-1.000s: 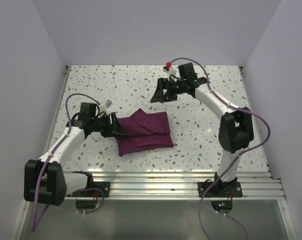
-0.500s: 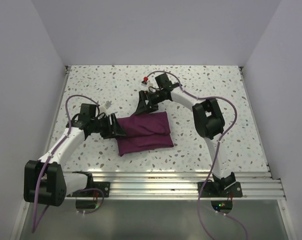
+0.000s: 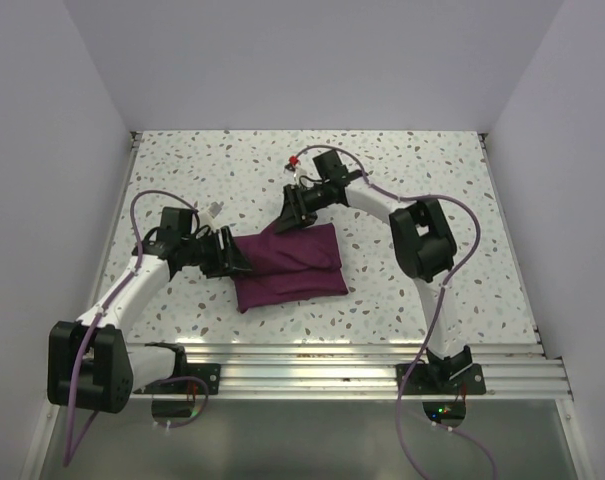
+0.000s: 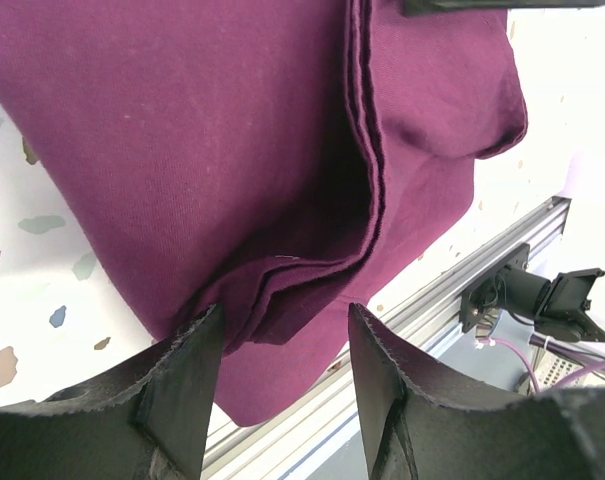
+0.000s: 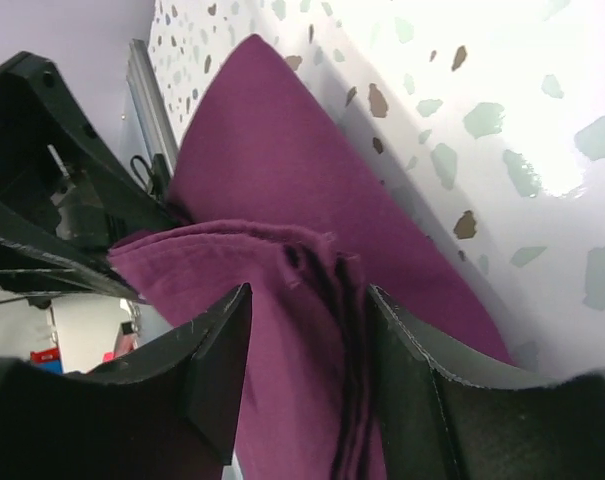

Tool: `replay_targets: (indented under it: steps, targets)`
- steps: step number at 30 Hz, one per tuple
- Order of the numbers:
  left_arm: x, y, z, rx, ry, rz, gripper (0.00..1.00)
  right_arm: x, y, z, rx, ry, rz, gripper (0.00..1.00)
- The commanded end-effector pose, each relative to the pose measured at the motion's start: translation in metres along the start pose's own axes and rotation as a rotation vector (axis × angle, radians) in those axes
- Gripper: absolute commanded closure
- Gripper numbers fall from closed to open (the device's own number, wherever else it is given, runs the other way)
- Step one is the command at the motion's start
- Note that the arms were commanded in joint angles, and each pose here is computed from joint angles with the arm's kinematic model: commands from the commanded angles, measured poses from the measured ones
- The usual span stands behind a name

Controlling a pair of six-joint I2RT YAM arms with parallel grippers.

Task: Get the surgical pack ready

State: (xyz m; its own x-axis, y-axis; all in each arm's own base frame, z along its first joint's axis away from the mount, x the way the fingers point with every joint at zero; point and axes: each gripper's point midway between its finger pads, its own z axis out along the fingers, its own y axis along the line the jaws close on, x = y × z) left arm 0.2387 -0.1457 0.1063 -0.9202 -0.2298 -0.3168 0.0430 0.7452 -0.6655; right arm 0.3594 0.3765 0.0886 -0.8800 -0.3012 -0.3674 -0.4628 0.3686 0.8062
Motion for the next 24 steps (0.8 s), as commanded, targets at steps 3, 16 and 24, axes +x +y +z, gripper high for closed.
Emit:
replay_targets:
  steps: [3, 16, 24]
  targets:
    - [0.002, 0.002, -0.004, -0.017, -0.023, -0.017, 0.43, -0.022, 0.056, -0.023, -0.062, -0.071, -0.089, 0.49]
    - [0.005, 0.018, -0.009, -0.095, -0.02, -0.074, 0.42, -0.023, 0.078, -0.026, -0.101, -0.066, -0.072, 0.99]
    - [-0.01, 0.042, -0.036, -0.302, -0.115, -0.11, 0.37, 0.015, 0.094, -0.047, -0.059, -0.012, -0.048, 1.0]
